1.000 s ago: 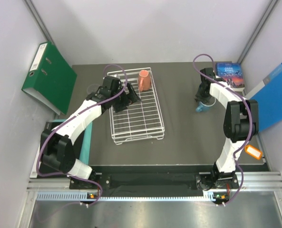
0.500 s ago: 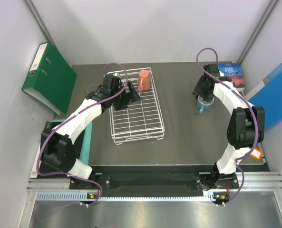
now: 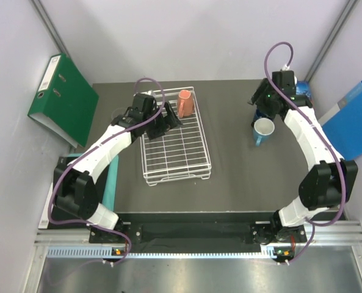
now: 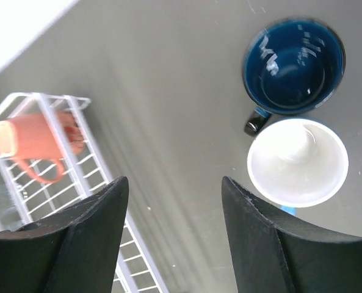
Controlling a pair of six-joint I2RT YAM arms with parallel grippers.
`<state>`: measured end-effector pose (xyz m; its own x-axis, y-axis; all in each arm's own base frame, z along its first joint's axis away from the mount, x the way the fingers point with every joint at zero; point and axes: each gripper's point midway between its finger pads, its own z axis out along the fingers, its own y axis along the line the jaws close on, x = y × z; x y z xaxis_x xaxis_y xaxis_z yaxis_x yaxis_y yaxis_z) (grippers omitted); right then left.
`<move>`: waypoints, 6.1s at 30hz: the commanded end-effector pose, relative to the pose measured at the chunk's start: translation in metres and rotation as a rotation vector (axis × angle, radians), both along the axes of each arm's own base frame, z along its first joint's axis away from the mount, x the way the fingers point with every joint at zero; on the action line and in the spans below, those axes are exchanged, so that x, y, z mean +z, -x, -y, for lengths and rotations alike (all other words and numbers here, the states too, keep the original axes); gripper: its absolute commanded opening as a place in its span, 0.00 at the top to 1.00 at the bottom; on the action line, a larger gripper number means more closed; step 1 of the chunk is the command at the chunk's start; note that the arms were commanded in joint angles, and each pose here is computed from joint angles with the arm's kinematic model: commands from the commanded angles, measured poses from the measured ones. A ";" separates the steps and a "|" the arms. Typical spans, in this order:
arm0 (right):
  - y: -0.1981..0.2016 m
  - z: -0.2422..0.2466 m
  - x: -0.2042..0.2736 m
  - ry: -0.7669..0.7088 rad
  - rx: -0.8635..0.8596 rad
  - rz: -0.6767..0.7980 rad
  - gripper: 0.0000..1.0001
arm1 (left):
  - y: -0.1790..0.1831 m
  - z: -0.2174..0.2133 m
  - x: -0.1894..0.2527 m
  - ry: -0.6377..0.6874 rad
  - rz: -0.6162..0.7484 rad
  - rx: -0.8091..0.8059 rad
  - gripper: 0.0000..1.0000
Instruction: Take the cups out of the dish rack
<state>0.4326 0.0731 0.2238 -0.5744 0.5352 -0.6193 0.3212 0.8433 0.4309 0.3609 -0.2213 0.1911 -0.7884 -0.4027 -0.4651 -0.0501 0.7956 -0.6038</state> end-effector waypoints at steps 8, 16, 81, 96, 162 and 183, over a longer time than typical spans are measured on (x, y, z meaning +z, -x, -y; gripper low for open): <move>0.019 0.004 -0.024 0.103 0.045 -0.017 0.38 | -0.014 0.015 0.006 0.068 0.013 -0.001 0.01; 0.022 0.006 -0.059 0.125 0.048 -0.071 0.38 | -0.008 0.013 0.002 0.060 0.001 -0.007 0.01; 0.038 0.052 -0.119 0.273 -0.077 -0.363 1.00 | 0.009 0.011 -0.013 0.069 -0.052 -0.018 0.02; 0.011 0.051 -0.136 0.253 -0.054 -0.390 1.00 | 0.011 0.005 -0.012 0.045 -0.051 0.001 0.01; 0.096 -0.127 0.071 -0.269 0.643 0.291 0.41 | -0.174 0.030 -0.056 -0.530 0.335 -0.221 0.26; 0.100 -0.120 0.061 -0.259 0.604 0.287 0.42 | -0.168 0.031 -0.061 -0.535 0.329 -0.216 0.76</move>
